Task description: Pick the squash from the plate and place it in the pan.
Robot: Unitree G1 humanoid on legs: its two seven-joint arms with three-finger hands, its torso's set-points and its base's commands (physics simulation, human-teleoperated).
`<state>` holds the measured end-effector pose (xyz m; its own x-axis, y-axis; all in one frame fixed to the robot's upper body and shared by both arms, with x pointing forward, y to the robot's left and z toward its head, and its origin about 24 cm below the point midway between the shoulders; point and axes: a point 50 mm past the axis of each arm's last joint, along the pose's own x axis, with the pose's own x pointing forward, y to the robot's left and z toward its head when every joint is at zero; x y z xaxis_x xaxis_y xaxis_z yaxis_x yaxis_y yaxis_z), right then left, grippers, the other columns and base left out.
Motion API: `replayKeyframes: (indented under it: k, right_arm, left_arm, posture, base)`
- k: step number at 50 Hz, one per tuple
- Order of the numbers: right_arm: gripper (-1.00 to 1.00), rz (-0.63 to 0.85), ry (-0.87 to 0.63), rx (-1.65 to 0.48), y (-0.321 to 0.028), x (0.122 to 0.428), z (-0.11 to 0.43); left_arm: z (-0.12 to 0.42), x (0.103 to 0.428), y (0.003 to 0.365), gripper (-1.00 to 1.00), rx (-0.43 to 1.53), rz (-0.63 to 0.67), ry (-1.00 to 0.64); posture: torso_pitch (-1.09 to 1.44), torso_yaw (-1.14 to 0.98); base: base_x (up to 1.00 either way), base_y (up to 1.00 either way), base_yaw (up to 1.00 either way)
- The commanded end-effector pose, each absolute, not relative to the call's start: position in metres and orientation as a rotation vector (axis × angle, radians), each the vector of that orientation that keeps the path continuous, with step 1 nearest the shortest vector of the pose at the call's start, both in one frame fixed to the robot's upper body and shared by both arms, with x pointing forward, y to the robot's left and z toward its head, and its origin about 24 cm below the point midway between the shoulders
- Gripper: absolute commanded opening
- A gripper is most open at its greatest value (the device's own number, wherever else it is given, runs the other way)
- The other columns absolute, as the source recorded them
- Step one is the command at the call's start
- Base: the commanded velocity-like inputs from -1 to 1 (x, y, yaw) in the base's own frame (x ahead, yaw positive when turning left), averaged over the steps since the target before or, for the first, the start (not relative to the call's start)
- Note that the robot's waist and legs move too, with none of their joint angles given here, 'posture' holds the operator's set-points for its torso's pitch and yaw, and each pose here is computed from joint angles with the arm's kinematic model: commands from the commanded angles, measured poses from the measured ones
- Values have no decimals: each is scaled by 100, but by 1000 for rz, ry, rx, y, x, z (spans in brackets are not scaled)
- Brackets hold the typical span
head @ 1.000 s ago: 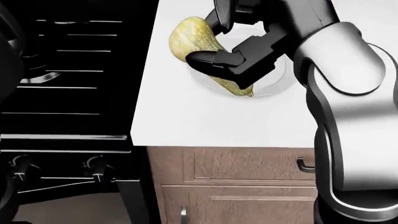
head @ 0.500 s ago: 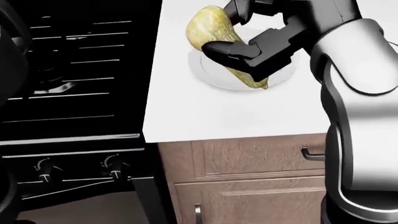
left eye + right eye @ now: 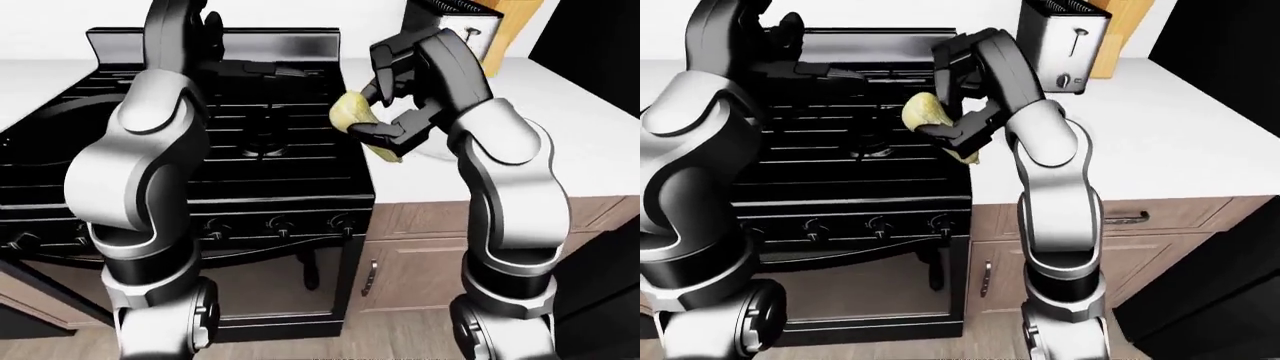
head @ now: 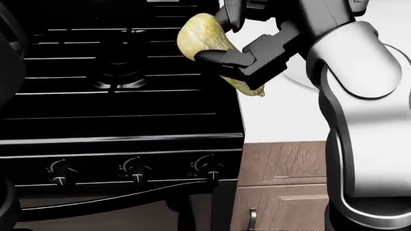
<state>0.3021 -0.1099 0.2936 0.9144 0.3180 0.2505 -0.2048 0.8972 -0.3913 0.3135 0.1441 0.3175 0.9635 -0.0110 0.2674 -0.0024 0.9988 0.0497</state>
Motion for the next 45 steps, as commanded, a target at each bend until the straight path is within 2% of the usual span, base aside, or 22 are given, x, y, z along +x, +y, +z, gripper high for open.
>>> replayKeyframes:
  k: [1,23,45]
  right_arm:
    - [-100,214,-437,-370,-116,293,316]
    - [-100,219,-438,-377,-115,291,316]
    - [-100,225,-441,-371,-114,291,316]
  left_arm:
    - [334,306,141,100,47,-20,-359]
    - [335,305,141,100,45,-19,-361]
    - [334,305,141,100,46,-18,-364]
  posture:
    - [0,0]
    - [0,0]
    - [0,0]
  base:
    - [0,10,0]
    - [0,11,0]
    - [0,33,0]
